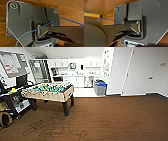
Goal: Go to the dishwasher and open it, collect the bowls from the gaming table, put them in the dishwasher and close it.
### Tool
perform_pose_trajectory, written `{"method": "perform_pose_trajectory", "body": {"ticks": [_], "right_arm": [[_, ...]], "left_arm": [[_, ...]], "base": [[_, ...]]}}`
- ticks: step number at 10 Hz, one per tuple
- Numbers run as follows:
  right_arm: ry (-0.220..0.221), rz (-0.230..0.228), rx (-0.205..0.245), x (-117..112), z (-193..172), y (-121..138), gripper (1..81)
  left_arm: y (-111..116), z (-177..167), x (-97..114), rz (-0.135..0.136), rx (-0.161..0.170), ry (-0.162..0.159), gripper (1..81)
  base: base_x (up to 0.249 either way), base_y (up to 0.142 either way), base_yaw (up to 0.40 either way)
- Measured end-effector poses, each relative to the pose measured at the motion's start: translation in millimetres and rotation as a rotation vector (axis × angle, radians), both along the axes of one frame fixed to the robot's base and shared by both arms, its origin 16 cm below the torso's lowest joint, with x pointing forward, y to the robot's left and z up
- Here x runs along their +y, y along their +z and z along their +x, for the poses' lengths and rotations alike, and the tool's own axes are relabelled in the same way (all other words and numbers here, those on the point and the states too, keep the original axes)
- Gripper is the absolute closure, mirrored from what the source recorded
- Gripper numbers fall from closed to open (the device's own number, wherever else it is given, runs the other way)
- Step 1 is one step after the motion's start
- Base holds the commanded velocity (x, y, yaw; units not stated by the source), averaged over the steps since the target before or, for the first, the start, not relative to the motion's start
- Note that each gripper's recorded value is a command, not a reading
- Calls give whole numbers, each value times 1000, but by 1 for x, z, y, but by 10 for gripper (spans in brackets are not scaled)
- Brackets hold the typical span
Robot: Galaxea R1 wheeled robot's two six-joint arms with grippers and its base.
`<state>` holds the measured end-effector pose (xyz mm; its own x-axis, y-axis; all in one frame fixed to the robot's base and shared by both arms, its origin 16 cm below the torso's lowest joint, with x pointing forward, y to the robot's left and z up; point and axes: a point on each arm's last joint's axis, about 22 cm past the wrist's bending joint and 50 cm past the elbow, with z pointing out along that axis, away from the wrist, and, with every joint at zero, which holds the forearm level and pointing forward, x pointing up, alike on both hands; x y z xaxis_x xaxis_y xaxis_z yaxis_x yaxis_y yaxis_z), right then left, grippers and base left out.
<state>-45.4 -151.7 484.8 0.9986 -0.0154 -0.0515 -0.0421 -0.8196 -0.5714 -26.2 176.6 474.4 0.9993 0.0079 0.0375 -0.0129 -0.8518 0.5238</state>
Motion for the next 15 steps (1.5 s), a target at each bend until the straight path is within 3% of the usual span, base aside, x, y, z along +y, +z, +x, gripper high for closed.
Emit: {"method": "perform_pose_trajectory", "body": {"ticks": [2,5,15], "right_arm": [[-4,3,-19,2,14,0,10],[-1,2,-7,2,6,0,10],[1,-8,-18,-2,13,-3,10]], "left_arm": [[0,15,1,1,-21,4,10],[0,5,1,2,-8,3,10],[-1,10,2,4,-14,4,10]], "base": [[88,0,0],[130,0,0],[157,0,0]]}}
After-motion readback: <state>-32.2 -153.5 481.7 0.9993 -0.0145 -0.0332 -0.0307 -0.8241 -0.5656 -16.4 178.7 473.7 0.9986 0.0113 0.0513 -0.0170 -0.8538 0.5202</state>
